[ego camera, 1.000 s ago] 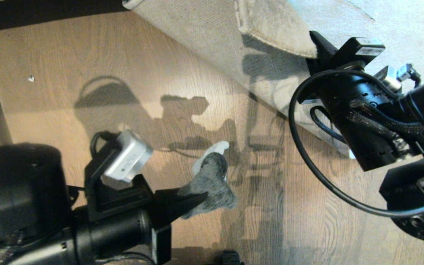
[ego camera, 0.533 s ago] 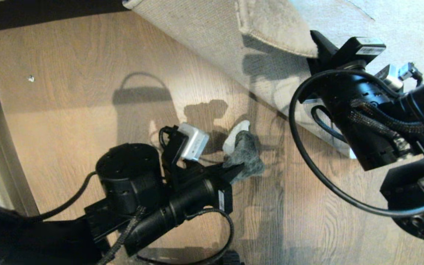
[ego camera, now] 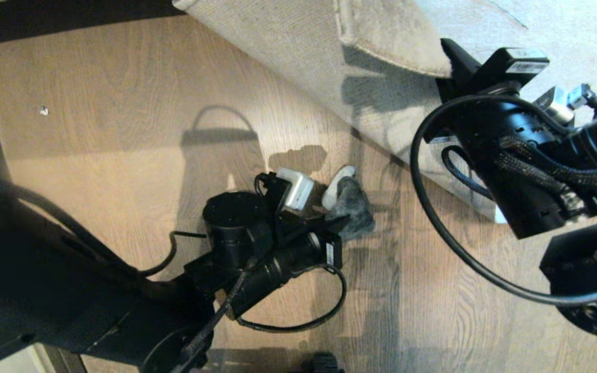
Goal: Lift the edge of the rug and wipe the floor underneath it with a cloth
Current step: Wipe the floor under the carpet with a rag
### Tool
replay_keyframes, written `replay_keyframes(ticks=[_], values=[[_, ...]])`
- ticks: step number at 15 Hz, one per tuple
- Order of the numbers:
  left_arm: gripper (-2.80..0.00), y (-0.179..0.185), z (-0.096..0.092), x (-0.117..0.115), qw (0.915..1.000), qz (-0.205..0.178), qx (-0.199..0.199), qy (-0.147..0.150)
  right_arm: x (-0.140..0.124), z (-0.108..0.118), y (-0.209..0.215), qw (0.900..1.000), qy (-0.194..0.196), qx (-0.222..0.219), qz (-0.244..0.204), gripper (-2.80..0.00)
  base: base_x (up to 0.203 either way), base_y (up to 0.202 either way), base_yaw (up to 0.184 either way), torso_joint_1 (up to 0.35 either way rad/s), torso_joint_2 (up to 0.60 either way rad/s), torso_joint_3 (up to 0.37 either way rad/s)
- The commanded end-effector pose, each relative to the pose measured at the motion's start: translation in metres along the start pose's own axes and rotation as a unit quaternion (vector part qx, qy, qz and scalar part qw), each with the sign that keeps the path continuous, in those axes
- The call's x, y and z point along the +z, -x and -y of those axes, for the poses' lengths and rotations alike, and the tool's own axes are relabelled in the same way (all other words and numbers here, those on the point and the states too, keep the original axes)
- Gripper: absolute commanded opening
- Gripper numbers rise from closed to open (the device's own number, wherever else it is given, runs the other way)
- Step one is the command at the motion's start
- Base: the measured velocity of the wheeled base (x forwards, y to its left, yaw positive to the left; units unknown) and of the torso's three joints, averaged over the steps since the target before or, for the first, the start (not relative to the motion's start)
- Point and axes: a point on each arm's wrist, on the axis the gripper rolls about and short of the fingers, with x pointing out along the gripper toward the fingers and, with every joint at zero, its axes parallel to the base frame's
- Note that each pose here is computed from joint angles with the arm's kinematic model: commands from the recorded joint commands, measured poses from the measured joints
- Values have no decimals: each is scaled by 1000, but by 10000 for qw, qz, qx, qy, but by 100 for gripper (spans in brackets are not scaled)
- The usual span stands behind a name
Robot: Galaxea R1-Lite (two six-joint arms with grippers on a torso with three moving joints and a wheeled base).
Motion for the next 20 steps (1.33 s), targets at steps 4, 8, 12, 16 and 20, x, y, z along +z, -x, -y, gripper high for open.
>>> replay_keyframes(ticks=[4, 8, 12, 16, 20], values=[[-280, -26, -35, 27, 9941, 1034, 328, -91, 3, -11, 1, 9996, -121, 248, 65, -280, 0, 0, 0, 0, 0, 0], [-280, -20, -57, 49, 9846, 1541, 628, -537, 3, -11, 2, 9996, -116, 236, 53, -280, 0, 0, 0, 0, 0, 0], [-280, -8, -78, 64, 9747, 1840, 974, -819, 4, -15, 3, 9996, -127, 268, 42, -280, 0, 0, 0, 0, 0, 0], [-280, 16, -101, 90, 9609, 2150, 1412, -1028, 6, -20, 5, 9993, -153, 325, 38, -280, 0, 0, 0, 0, 0, 0], [-280, 51, -103, 98, 9570, 2134, 1642, -1080, 7, -26, 6, 9991, -180, 389, -8, -280, 0, 0, 0, 0, 0, 0]])
